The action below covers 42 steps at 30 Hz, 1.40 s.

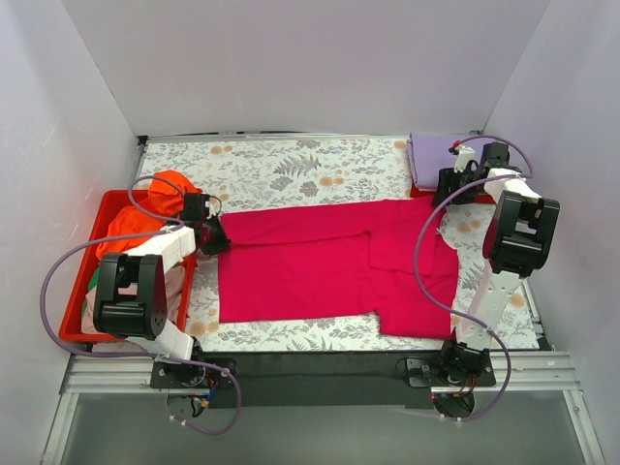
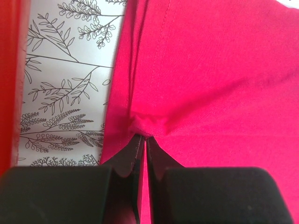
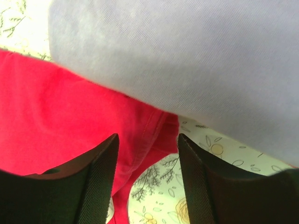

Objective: Fold and stack the t-shirts
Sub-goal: Fold the tshirt

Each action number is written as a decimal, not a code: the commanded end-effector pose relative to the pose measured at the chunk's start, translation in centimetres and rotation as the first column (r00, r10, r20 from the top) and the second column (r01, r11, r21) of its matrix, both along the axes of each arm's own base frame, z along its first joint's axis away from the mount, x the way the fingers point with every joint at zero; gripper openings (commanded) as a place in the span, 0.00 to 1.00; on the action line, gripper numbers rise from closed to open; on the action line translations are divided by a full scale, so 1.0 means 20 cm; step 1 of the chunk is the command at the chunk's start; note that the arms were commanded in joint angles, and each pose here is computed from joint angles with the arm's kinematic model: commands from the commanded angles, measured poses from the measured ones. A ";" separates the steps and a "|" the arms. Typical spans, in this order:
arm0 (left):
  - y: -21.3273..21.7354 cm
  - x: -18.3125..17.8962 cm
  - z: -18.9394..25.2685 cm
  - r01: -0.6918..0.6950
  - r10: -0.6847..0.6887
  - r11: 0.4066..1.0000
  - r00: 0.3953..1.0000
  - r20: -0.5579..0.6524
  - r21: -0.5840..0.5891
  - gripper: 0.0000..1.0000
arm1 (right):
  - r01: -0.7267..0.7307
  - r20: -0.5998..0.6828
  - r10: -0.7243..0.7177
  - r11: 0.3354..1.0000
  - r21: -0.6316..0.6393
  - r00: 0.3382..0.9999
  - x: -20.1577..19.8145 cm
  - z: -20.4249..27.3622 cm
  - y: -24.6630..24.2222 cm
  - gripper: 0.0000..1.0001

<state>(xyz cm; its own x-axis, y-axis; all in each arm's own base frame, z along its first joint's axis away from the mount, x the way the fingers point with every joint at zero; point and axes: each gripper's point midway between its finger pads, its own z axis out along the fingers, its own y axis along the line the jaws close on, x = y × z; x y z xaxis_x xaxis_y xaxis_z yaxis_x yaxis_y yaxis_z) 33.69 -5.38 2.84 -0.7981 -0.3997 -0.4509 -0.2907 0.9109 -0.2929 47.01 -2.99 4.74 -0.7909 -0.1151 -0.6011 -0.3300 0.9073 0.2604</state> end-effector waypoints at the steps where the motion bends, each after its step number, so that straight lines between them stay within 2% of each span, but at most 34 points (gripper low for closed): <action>1: 0.02 0.01 0.07 -0.001 0.000 1.000 0.999 0.047 0.030 0.01 | 0.015 0.039 -0.014 1.000 -0.019 0.999 0.07 -0.02 -0.03 0.64; 8: 0.02 0.02 0.08 0.001 -0.003 1.000 0.998 0.055 0.023 0.00 | 0.010 0.038 -0.007 0.998 -0.068 0.999 0.07 -0.10 -0.07 0.64; 11: 0.01 0.02 0.08 0.002 -0.003 1.000 0.998 0.056 0.018 0.00 | 0.001 0.017 0.000 0.998 -0.060 1.000 0.04 -0.14 -0.06 0.58; 13: 0.02 0.01 0.07 0.003 -0.004 1.000 0.999 0.054 0.023 0.00 | -0.005 0.011 0.006 0.998 -0.057 1.000 0.02 -0.15 -0.05 0.49; 15: 0.02 0.01 0.07 0.002 -0.004 1.000 0.999 0.054 0.026 0.00 | -0.011 0.004 0.012 0.998 -0.056 1.000 0.00 -0.16 -0.04 0.45; 18: 0.02 0.02 0.07 -0.002 0.001 1.000 0.999 0.054 0.028 0.00 | -0.015 0.008 0.015 0.998 -0.059 1.000 -0.02 -0.15 -0.04 0.23; 19: 0.02 0.01 0.07 -0.001 0.000 1.000 0.999 0.053 0.027 0.00 | -0.018 0.009 0.019 0.998 -0.058 1.000 -0.02 -0.15 -0.04 0.12; 21: 0.02 0.01 0.07 -0.002 0.001 1.000 0.999 0.054 0.028 0.00 | -0.019 0.025 0.021 0.998 -0.059 0.999 -0.02 -0.11 -0.04 0.01; 32: 0.03 0.01 0.06 -0.006 0.004 1.000 0.999 0.053 0.031 0.00 | -0.031 0.196 0.049 0.995 -0.096 0.979 -0.03 0.28 -0.04 0.01; 42: -0.01 0.07 0.05 0.006 -0.006 1.000 0.999 0.041 0.002 0.00 | -0.016 0.293 0.057 0.990 -0.139 0.954 0.04 0.47 -0.06 0.01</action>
